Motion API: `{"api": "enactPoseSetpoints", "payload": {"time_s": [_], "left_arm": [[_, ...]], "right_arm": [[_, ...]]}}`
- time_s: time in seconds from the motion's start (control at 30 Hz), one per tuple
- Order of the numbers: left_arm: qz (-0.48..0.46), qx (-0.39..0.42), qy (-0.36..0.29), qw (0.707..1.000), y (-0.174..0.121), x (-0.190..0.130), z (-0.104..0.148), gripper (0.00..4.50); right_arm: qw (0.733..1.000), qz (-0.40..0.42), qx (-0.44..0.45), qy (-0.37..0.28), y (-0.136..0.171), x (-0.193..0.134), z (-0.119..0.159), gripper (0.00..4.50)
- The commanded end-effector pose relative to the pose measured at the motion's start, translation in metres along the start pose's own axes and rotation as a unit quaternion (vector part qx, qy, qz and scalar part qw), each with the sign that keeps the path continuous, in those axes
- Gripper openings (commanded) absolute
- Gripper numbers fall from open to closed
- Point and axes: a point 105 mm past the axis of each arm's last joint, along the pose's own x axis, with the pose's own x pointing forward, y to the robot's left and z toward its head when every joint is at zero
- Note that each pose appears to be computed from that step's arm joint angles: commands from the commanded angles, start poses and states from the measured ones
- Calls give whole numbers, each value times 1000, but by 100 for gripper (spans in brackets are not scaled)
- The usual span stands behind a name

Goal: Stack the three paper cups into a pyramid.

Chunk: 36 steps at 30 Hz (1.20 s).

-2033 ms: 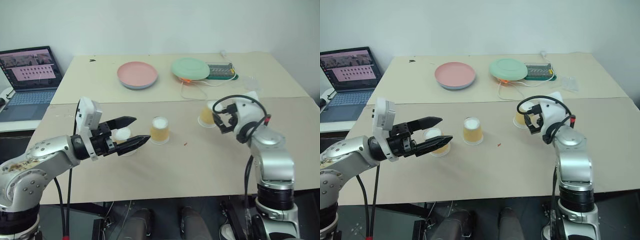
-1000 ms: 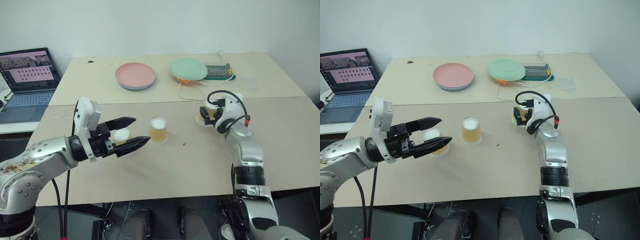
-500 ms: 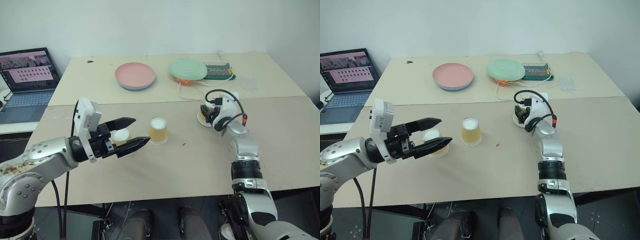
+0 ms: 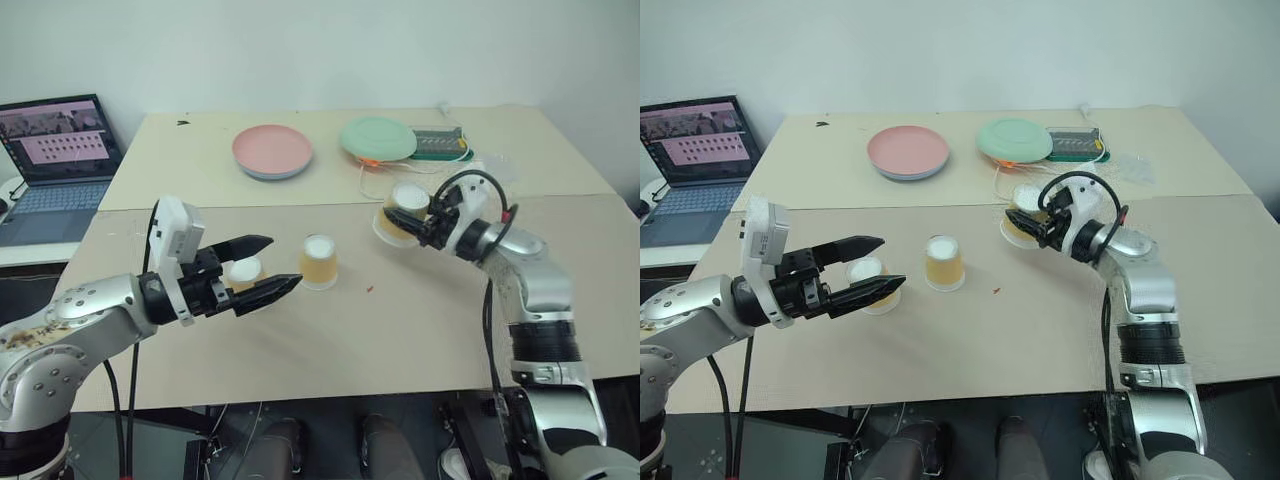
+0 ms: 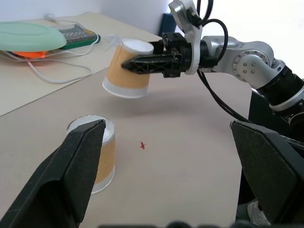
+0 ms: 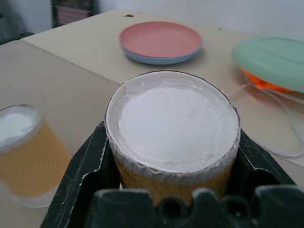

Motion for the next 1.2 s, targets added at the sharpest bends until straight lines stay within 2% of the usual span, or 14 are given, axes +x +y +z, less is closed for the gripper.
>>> {"api": "enactPoseSetpoints", "payload": {"time_s": [0.03, 0.2, 0.57, 1.07, 1.13, 1.2], "left_arm": [[-18, 16, -15, 1000, -6, 1, 11, 450], [-22, 15, -12, 1000, -7, 1, 12, 450], [-15, 25, -6, 1000, -7, -3, 13, 450], [-6, 30, -7, 1000, -6, -6, 13, 450], [-6, 31, -7, 999, -6, -6, 13, 450], [-5, 32, -7, 999, -6, -6, 13, 450]], "right_arm": [[995, 92, -29, -2, 21, -3, -1, 241], [986, 162, -40, 31, 32, 10, -15, 241], [976, 208, -58, 39, 41, 41, -19, 241], [969, 232, -62, 49, 49, 47, -25, 241], [971, 228, -62, 48, 48, 47, -24, 333], [971, 227, -61, 46, 47, 48, -23, 387]]}}
